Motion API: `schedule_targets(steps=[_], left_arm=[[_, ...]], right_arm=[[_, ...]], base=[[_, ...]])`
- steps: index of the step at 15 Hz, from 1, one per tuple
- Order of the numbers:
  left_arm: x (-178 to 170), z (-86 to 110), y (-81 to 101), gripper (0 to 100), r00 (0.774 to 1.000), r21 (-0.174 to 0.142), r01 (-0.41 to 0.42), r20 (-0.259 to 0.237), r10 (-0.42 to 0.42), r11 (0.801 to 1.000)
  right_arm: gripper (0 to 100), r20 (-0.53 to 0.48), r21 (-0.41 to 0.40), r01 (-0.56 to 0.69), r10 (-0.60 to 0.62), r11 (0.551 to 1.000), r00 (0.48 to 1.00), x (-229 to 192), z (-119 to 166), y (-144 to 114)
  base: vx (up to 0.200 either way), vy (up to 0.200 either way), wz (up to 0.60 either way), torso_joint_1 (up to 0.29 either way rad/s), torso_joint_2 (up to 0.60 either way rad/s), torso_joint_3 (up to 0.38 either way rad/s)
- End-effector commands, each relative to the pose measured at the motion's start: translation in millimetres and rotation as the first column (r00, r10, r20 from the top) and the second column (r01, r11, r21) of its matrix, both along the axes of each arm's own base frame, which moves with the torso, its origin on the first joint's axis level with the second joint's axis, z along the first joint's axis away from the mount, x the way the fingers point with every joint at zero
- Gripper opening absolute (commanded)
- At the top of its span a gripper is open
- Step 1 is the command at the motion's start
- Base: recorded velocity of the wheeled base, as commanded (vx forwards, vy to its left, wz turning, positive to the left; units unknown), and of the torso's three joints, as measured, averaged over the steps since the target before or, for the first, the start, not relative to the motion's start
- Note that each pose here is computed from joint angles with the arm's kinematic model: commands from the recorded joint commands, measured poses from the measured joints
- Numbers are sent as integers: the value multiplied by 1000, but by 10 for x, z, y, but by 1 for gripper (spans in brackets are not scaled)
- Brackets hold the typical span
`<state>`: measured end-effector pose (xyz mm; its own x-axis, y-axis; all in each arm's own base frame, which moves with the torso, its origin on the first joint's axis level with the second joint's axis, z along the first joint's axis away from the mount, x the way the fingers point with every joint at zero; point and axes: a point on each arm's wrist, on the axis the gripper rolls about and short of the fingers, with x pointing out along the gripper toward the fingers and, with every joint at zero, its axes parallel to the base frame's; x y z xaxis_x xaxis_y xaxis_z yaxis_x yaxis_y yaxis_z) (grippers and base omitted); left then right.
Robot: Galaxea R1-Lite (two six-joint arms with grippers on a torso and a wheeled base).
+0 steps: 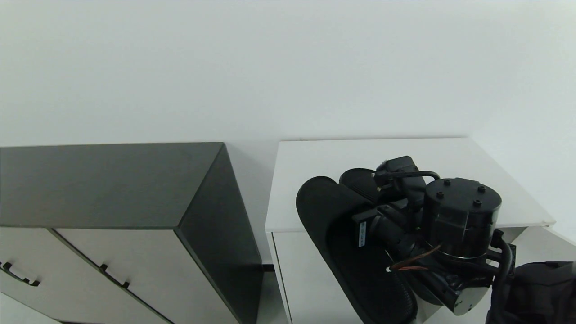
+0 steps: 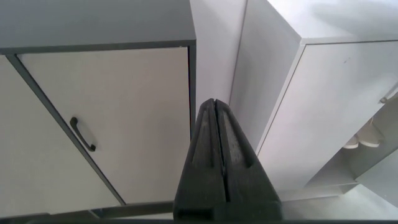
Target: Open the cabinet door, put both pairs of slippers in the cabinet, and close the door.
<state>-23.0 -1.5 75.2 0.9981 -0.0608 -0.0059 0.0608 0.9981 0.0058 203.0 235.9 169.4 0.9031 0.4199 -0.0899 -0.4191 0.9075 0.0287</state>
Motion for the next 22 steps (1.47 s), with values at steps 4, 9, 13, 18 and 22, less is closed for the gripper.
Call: schedule_targets(steps=[4, 9, 13, 18, 22], left_arm=[[0, 0, 0, 0, 1000, 0, 1, 0, -1, 1000], [0, 0, 0, 0, 1000, 0, 1, 0, -1, 1000], [0, 0, 0, 0, 1000, 0, 1, 0, -1, 1000], [0, 0, 0, 0, 1000, -2, -1, 0, 1, 1000], [0, 0, 4, 0, 1000, -9, -19, -1, 19, 1000]], right_arm=[[0, -12, -13, 2, -2, 1000, 1000, 21, -58, 15], [0, -17, -18, 11, -11, 1000, 1000, 44, -81, -9], [0, -24, -24, 14, -15, 1000, 1000, 58, -109, -8], [0, -38, -24, 24, -25, 999, 999, 95, -158, -9], [0, -38, -24, 24, -25, 999, 999, 95, -158, -9]], base=[[-200, 0, 0, 0, 0, 5], [-200, 0, 0, 0, 3, 0], [0, 0, 0, 0, 0, 0], [0, 0, 0, 0, 0, 0], [0, -100, 0, -1, 2, 1]])
